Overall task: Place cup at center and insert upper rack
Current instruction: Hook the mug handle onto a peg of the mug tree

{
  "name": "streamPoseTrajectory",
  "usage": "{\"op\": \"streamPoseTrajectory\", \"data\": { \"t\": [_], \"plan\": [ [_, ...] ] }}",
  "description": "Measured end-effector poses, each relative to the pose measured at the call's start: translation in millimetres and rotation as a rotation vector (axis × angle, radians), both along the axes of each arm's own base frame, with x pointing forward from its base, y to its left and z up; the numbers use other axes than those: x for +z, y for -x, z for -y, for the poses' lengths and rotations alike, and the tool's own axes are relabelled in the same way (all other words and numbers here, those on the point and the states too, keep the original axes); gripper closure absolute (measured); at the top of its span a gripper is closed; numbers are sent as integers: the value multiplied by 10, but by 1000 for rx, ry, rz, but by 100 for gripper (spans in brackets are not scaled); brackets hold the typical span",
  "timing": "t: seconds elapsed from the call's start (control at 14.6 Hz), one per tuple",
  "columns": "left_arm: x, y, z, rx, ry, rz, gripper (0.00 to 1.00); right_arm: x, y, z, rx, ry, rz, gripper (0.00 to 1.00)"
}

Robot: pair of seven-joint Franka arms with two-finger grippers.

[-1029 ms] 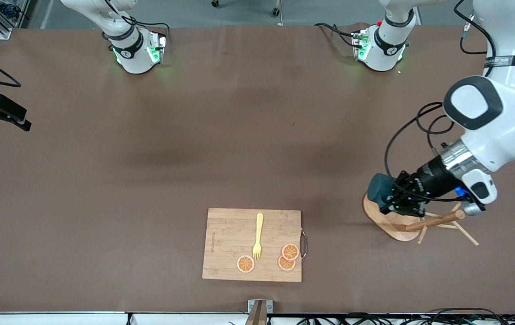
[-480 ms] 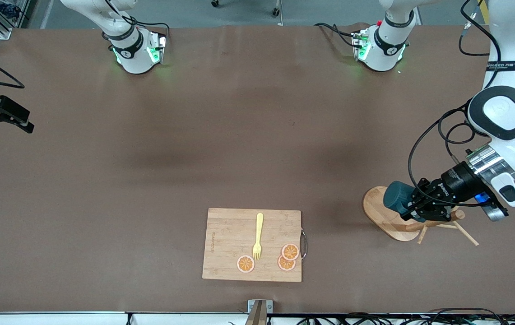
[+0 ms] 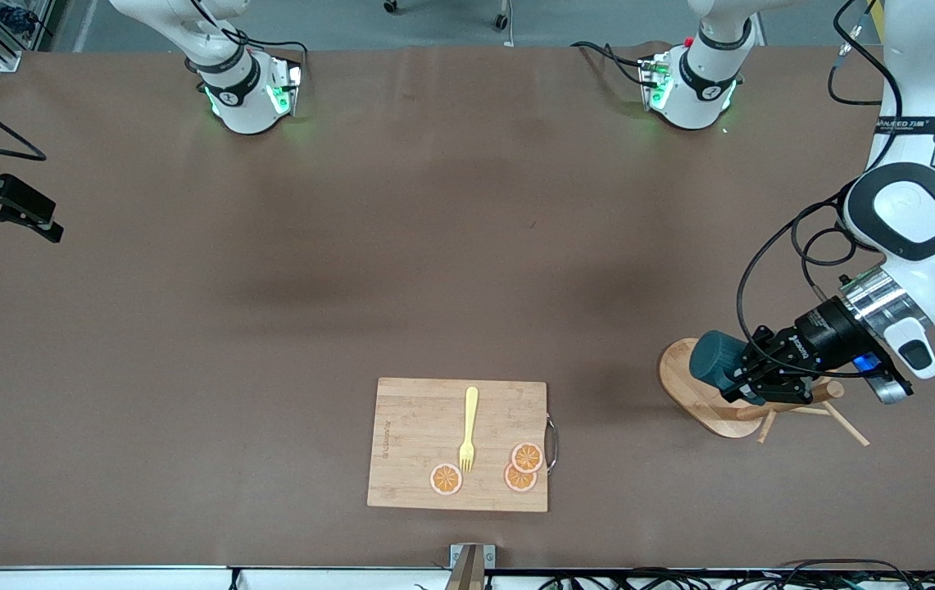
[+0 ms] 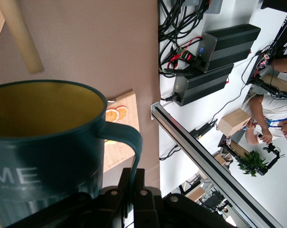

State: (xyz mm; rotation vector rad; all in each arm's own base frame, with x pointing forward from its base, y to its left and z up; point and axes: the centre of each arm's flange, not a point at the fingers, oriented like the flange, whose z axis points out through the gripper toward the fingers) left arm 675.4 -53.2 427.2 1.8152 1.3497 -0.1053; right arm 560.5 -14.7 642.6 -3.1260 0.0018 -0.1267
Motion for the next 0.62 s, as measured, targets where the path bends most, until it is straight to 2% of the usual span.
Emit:
{"op": "streamPoseTrajectory", "data": {
  "t": [0.62],
  "plan": [
    [-234, -129, -469, 36, -8, 12, 94, -16, 8, 13, -2, 0, -10, 0]
  ]
}}
